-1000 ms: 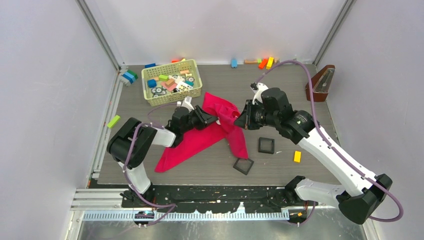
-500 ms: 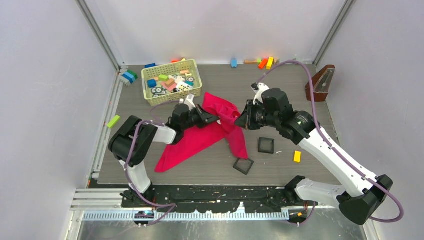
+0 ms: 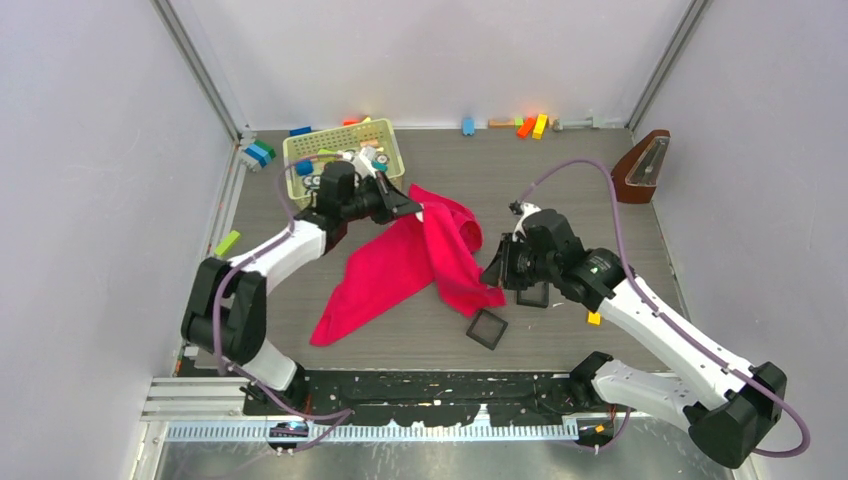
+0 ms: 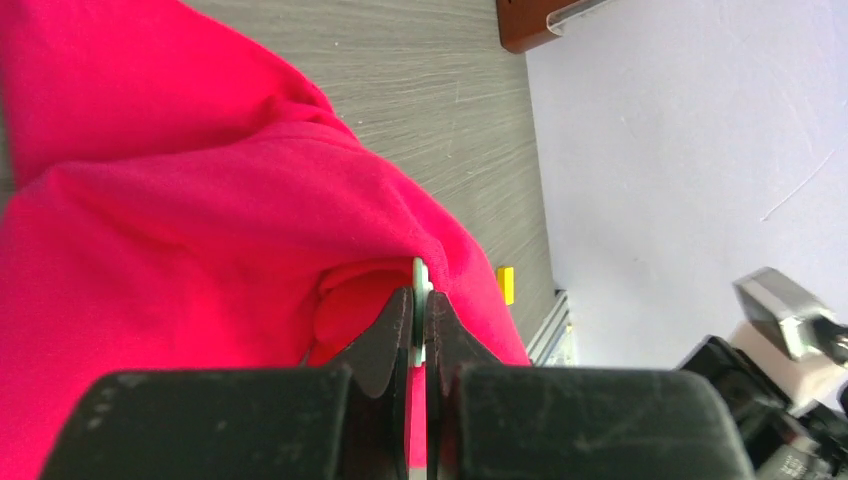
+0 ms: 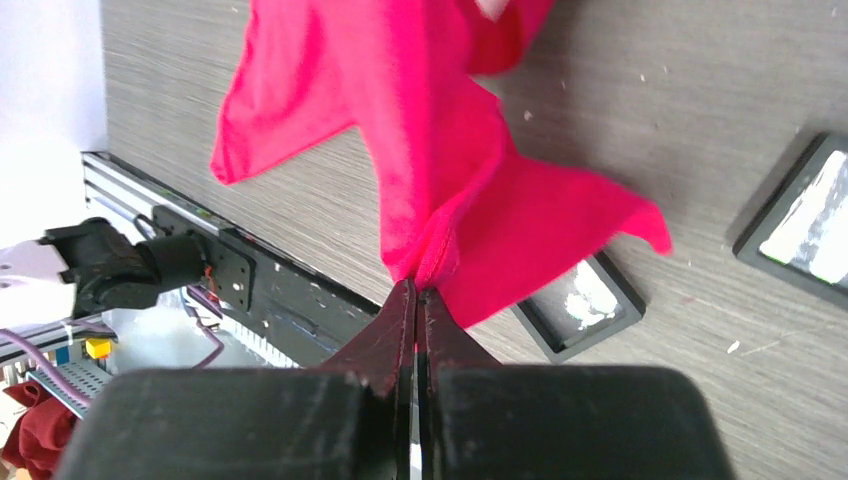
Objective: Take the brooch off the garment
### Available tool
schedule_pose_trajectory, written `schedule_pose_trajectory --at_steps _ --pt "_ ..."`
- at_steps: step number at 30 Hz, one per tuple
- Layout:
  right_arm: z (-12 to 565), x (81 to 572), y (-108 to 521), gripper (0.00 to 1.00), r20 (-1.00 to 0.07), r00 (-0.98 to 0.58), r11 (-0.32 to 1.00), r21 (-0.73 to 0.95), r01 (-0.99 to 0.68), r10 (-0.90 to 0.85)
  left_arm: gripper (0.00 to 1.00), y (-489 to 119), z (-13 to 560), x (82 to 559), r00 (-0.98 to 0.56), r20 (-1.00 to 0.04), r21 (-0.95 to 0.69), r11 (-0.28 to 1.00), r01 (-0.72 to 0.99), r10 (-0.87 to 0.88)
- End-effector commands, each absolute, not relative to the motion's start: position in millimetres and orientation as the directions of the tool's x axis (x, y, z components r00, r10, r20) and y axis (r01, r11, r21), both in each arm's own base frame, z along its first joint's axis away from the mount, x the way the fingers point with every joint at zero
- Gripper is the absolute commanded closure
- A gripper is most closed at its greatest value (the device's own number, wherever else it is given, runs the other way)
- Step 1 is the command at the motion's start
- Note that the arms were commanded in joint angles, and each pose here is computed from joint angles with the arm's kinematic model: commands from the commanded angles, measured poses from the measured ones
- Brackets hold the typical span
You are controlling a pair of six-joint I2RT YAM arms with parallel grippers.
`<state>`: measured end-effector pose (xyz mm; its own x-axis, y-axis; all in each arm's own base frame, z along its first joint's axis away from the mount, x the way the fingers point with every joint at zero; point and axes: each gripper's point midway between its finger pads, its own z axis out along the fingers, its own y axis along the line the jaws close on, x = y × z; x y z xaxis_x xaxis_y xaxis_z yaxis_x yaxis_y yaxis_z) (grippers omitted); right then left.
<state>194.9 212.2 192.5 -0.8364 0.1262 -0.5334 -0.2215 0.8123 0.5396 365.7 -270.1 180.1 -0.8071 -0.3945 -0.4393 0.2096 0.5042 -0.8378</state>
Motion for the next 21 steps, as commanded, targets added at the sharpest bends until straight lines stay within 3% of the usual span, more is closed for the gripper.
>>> schedule_pose_trajectory --at_steps 1,7,10,11,12,13,14,15,21 --pt "183 200 219 0.99 -0.504 -0.847 0.802 0.570 -0.176 0.172 1.00 -234 198 344 -0.820 -0.488 -0.751 0.622 0.221 -0.298" --pt "162 222 208 0.99 -0.525 -0.816 0.854 0.515 -0.078 0.243 1.00 -206 206 328 -0.767 -0.571 -0.697 0.666 0.265 -0.293" --pt "165 228 208 0.92 -0.548 -0.799 0.857 0.509 -0.085 0.247 1.00 -201 207 316 -0.738 -0.629 -0.653 0.682 0.330 -0.245" --pt "170 231 210 0.86 -0.564 -0.790 0.854 0.509 -0.104 0.241 1.00 -200 207 311 -0.730 -0.641 -0.644 0.682 0.346 -0.236" --pt "175 234 213 0.66 -0.576 -0.781 0.847 0.518 -0.122 0.240 1.00 -200 209 305 -0.720 -0.657 -0.639 0.671 0.375 -0.224" --pt "180 235 215 0.54 -0.592 -0.773 0.841 0.519 -0.153 0.226 1.00 -201 212 301 -0.705 -0.676 -0.633 0.659 0.406 -0.215" --pt "188 235 225 0.36 -0.600 -0.770 0.811 0.550 -0.201 0.217 1.00 -202 215 296 -0.688 -0.695 -0.624 0.649 0.435 -0.208" --pt "193 236 230 0.26 -0.617 -0.761 0.796 0.556 -0.238 0.204 1.00 -202 215 292 -0.677 -0.709 -0.613 0.646 0.455 -0.196" --pt "221 246 269 0.20 -0.676 -0.716 0.671 0.614 -0.415 0.175 1.00 -213 218 266 -0.597 -0.791 -0.532 0.633 0.562 -0.134"
